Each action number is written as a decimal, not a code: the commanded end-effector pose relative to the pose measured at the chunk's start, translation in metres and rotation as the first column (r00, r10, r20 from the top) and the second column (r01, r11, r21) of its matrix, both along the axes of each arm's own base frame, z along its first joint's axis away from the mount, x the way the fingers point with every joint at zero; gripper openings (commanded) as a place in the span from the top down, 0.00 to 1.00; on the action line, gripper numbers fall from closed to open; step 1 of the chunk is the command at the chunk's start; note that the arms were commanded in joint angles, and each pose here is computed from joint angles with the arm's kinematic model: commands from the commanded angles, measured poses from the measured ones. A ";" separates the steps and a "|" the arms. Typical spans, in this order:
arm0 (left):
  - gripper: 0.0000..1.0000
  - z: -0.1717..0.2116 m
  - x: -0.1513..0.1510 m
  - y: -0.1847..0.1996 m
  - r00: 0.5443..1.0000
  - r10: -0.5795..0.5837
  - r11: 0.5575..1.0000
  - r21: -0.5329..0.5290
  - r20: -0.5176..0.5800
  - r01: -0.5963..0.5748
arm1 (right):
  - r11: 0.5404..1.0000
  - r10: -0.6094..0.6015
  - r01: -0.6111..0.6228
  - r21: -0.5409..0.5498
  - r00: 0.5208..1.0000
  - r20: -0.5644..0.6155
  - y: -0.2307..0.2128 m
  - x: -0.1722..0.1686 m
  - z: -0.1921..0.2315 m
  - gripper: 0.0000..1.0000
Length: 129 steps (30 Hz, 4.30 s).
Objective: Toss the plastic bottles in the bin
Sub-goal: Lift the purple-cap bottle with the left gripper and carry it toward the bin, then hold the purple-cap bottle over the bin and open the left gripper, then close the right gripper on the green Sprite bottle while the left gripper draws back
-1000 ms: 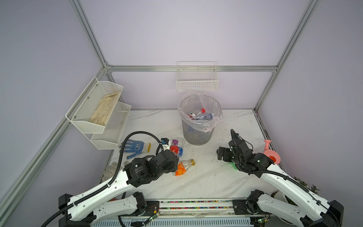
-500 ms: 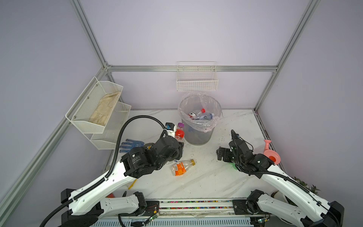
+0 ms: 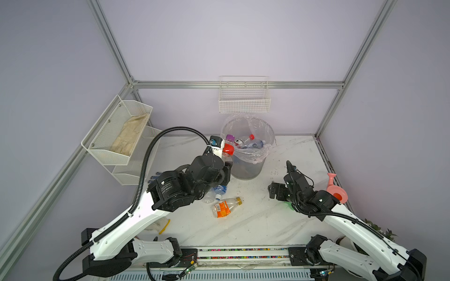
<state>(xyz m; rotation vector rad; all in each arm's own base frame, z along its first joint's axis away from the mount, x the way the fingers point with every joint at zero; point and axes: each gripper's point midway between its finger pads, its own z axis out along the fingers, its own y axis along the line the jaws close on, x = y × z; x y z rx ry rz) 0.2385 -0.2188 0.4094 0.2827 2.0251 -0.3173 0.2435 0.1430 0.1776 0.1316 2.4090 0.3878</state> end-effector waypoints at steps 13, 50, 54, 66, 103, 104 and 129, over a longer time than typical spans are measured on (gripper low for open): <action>0.75 0.086 0.004 -0.012 0.979 -0.063 0.994 -0.076 0.195 0.079 | 1.000 -0.013 0.013 0.019 1.000 0.009 -0.001 -0.001 0.001 0.03; 0.74 0.181 -0.046 -0.005 0.788 -0.193 0.889 -0.236 0.585 0.393 | 0.999 -0.006 0.005 0.032 1.000 0.024 -0.001 -0.002 0.004 0.03; 0.74 0.183 -0.043 -0.006 0.785 -0.186 0.896 -0.226 0.590 0.383 | 0.999 -0.005 0.004 0.035 1.000 0.024 0.000 -0.002 0.004 0.03; 0.74 0.191 -0.019 -0.025 0.774 -0.167 0.923 -0.179 0.610 0.340 | 0.999 -0.003 0.002 0.042 1.000 0.024 0.000 -0.003 0.005 0.03; 0.00 0.104 0.103 -0.057 0.955 -0.190 0.959 -0.167 0.227 0.231 | 0.999 -0.036 0.035 0.039 0.999 0.039 -0.007 -0.004 0.012 0.03; 0.00 0.103 0.099 -0.057 0.955 -0.194 0.956 -0.173 0.226 0.235 | 0.998 -0.047 0.046 0.032 0.998 0.038 -0.009 -0.003 0.012 0.03; 0.00 0.008 0.029 0.005 0.986 -0.117 0.963 -0.229 0.121 0.142 | 0.859 -0.459 0.432 -0.273 0.888 -0.039 -0.068 0.008 -0.051 0.03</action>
